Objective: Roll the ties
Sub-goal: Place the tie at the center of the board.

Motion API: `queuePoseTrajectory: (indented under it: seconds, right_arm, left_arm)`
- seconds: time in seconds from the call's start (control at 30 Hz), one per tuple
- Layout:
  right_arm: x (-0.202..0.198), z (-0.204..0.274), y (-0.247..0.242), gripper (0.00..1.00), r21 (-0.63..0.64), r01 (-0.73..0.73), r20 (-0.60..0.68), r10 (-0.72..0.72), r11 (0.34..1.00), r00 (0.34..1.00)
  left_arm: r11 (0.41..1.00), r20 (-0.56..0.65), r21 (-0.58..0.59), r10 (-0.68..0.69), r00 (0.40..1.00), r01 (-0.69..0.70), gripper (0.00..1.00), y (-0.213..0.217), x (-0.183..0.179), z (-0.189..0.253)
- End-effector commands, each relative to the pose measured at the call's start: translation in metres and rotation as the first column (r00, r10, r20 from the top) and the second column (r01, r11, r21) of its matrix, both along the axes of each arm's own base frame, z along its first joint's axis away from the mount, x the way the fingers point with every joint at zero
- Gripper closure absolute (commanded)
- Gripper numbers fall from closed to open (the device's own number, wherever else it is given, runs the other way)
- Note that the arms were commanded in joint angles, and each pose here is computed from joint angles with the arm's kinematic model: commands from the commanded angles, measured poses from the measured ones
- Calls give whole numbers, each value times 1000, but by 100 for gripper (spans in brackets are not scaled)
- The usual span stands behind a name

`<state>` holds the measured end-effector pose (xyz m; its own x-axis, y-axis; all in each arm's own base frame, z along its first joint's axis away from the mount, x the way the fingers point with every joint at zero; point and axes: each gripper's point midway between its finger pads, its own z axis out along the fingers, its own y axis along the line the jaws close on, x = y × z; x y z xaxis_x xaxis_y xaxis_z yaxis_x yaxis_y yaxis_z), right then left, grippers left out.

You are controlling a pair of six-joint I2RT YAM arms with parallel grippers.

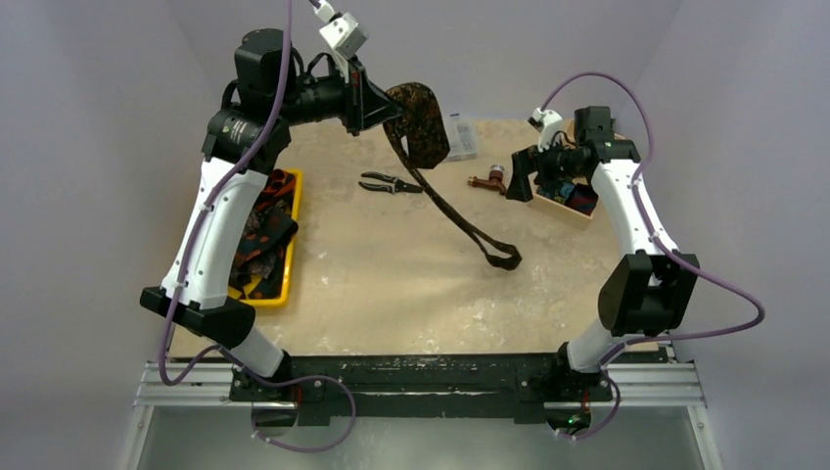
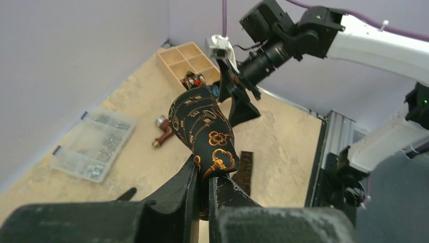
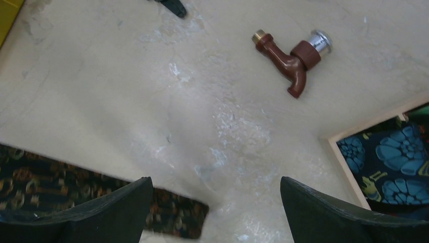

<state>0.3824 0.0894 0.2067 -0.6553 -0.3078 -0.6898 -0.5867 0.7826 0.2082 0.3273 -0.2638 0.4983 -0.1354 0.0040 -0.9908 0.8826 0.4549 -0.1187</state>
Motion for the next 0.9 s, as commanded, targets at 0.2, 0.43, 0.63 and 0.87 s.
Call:
queuePoseTrajectory:
  seconds: [0.2,0.43,0.63,0.87]
  right_arm:
    - [4,5,-41,2,32,94,21,-95,995,995]
    - [-5,0,-73,2,27,163,-7,-163,986,987]
    - [-20,-24,-126,2,-37,264,-99,-266,964,959]
    - [-46,-49,-169,2,-246,238,-140,-278,940,950]
  left_arm:
    - [969,42,-39,-242,969,244,100,-3,-69,37]
    - [965,20,-5,-264,964,264,100,-27,-66,22]
    - [885,-252,42,-440,862,464,97,-113,-64,-73]
    - [890,-330,264,-279,902,372,1,-132,13,-180]
